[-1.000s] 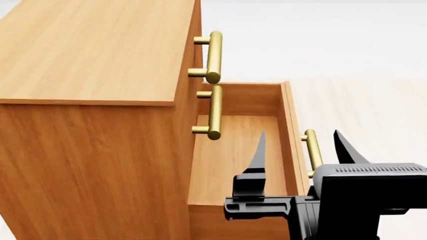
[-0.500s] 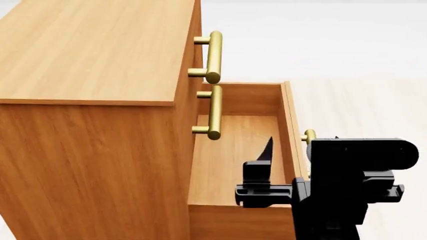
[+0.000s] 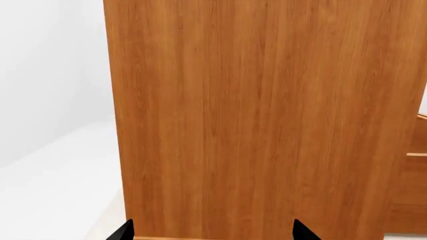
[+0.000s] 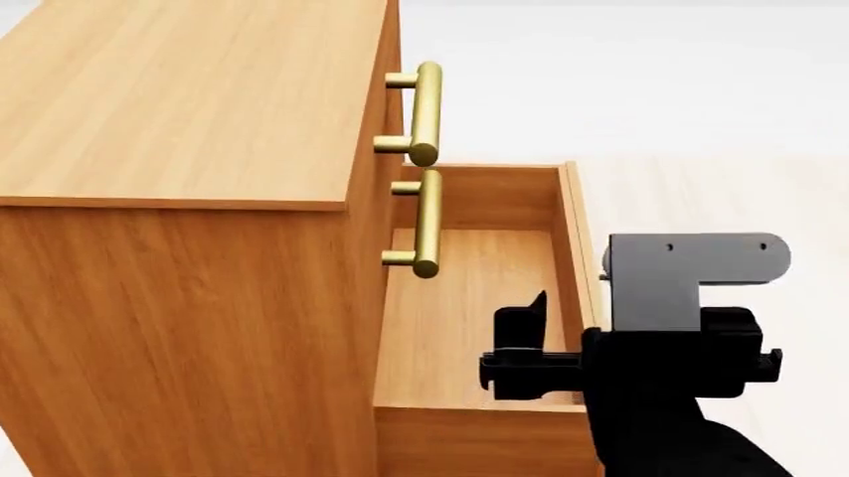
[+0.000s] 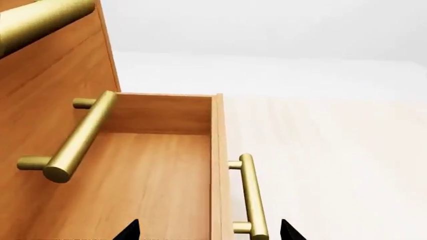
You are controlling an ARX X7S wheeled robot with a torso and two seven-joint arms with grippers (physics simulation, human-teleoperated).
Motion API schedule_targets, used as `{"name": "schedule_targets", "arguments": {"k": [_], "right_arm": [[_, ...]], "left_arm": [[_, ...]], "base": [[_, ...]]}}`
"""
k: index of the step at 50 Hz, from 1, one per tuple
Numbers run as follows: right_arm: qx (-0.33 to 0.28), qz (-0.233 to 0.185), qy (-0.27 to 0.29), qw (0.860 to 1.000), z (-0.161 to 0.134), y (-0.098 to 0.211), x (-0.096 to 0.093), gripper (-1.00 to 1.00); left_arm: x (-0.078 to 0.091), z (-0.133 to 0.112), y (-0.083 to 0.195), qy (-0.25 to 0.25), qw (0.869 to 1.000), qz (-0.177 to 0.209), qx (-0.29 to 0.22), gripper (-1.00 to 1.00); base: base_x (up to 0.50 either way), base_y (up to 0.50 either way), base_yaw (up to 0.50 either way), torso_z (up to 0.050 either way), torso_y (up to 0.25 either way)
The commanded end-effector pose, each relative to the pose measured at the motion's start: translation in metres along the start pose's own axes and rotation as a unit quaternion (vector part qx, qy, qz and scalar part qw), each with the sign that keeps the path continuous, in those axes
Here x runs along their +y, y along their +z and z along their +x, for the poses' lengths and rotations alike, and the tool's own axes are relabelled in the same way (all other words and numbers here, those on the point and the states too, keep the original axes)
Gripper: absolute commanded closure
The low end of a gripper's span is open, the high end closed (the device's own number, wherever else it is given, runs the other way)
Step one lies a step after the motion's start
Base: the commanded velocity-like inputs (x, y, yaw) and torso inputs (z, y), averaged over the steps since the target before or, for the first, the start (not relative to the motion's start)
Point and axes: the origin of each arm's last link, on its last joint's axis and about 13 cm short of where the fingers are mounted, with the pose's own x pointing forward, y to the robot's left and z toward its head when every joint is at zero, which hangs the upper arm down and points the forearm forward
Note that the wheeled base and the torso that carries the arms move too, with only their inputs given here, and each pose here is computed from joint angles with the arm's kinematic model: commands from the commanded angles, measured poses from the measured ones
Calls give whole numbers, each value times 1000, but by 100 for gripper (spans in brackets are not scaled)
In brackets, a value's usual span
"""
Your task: Put the bowl in the bottom drawer of the cabinet and close it.
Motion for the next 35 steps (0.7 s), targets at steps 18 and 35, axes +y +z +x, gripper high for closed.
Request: {"name": "schedule_targets", "arguments": {"k": [18, 35], "right_arm": [[88, 26, 9, 996, 34, 3, -6, -100], [122, 18, 5, 992, 52, -9, -12, -100]], "left_arm": [[-1, 0, 0, 1, 1000, -1, 0, -100], [-1, 0, 0, 1, 1000, -2, 0, -100]], "base": [[0, 0, 0, 0, 0], [0, 0, 0, 0, 0]]}}
